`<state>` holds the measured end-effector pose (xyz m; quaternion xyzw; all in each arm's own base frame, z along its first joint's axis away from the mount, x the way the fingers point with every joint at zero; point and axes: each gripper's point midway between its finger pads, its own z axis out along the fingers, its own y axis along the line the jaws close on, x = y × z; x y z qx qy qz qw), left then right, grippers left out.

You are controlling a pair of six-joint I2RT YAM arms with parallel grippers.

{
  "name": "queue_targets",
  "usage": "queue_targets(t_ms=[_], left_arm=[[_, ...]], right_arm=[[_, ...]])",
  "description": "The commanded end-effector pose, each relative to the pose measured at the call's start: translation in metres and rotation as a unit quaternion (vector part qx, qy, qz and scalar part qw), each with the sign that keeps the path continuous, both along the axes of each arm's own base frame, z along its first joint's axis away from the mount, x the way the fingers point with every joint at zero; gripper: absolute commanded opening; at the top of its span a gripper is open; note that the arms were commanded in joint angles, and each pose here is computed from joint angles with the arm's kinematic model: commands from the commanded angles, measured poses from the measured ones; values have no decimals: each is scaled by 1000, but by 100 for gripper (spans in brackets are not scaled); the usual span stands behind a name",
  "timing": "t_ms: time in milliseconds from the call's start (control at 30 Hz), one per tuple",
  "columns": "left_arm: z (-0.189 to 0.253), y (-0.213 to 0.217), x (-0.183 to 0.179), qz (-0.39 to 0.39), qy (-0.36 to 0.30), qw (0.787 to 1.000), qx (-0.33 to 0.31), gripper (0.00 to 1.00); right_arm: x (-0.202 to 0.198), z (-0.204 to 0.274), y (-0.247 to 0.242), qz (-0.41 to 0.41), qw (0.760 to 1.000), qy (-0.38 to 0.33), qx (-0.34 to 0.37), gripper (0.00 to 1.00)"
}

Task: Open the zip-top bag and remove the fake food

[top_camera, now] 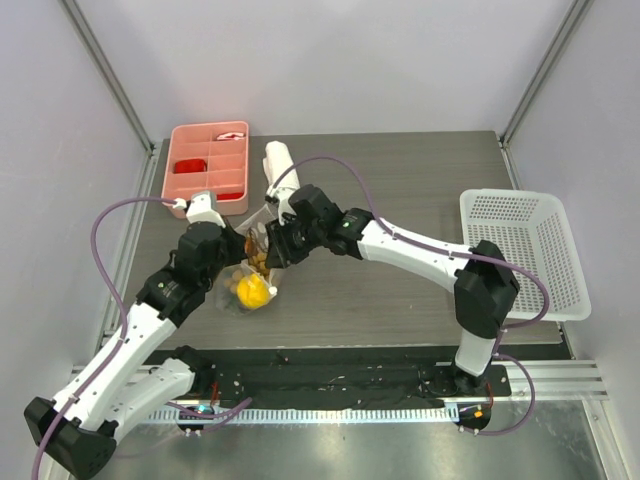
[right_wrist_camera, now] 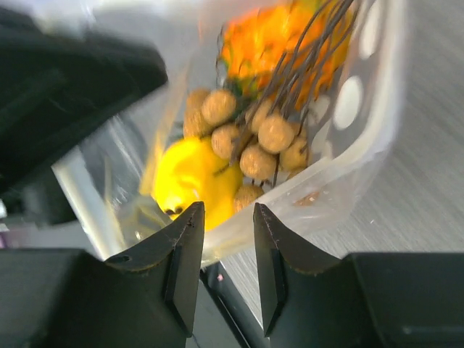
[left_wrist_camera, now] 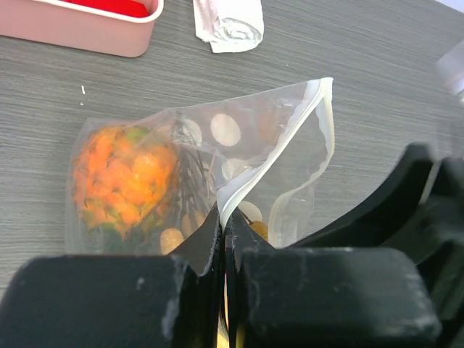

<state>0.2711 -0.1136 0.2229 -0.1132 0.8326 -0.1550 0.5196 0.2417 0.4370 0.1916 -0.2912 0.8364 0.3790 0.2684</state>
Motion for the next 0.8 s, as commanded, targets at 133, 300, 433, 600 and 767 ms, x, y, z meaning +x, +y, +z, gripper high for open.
queue_targets(t_ms=[133,300,433,600,767], left_arm=[[21,0,3,1,-25,1000,-13,0],[24,3,1,4,-27,1000,-10,0],[24,1,1,2,-27,1000,-13,0],[24,3,0,3,-27,1000,-12,0],[25,3,0,4,-27,1000,-10,0]], right_arm=[[-25,18,19,123,988,-53,76,43],[-30,32,25,147,981,-83,91,49],[-34,31,31,175,975,-99,93,50],[-40,43,29,204,965,-128,102,51],[-49,35,33,248,954,-132,106,52]])
